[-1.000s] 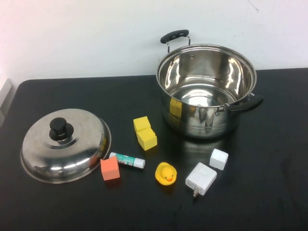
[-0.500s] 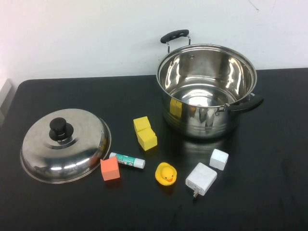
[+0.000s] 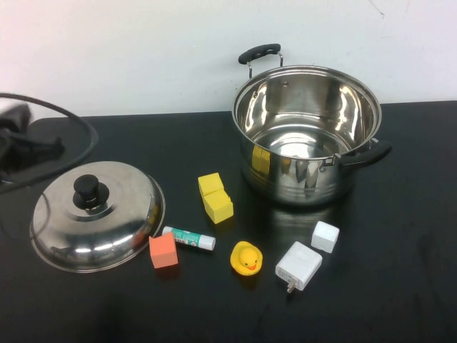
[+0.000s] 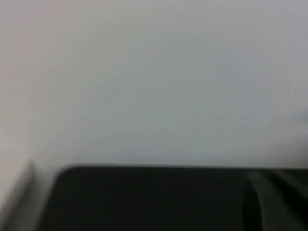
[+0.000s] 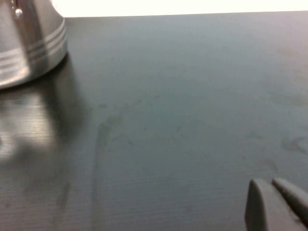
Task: Cover the pot
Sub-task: Pick up the pot lid
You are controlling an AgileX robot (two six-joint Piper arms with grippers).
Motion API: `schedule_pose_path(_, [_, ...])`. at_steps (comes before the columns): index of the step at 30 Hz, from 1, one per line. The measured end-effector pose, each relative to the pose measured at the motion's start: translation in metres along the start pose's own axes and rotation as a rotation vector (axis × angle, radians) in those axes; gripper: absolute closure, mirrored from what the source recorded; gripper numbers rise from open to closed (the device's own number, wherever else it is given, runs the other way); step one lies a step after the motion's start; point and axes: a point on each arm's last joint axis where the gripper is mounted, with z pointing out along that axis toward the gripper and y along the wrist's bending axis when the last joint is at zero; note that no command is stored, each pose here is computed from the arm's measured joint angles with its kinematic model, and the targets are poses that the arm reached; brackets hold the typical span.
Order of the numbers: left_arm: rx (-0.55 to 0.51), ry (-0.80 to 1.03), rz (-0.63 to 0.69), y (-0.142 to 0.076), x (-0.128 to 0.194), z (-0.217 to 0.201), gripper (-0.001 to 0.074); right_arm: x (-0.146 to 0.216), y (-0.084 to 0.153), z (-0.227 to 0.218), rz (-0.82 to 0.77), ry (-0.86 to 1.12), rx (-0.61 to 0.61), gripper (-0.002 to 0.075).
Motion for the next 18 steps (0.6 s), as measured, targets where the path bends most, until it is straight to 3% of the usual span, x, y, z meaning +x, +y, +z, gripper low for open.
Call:
schedule_pose_path(4, [0.023, 0.106, -0.147, 0.0, 0.028, 0.016, 0.0736, 0.0, 0.0, 0.0, 0.0, 0.0, 0.0, 0.0728])
schedule_pose_path(10, [0.105, 0.16, -0.045, -0.003, 0.064, 0.036, 0.069, 0.0, 0.0, 0.0, 0.0, 0.0, 0.0, 0.0728])
schedule_pose_path(13, [0.177, 0.134, 0.032, -0.007, 0.076, 0.044, 0.0562, 0.0, 0.0, 0.0, 0.0, 0.0, 0.0, 0.0728])
schedule_pose_path(18, [0.218, 0.157, 0.081, -0.008, 0.096, 0.051, 0.0279, 0.0, 0.0, 0.0, 0.0, 0.0, 0.0, 0.0728])
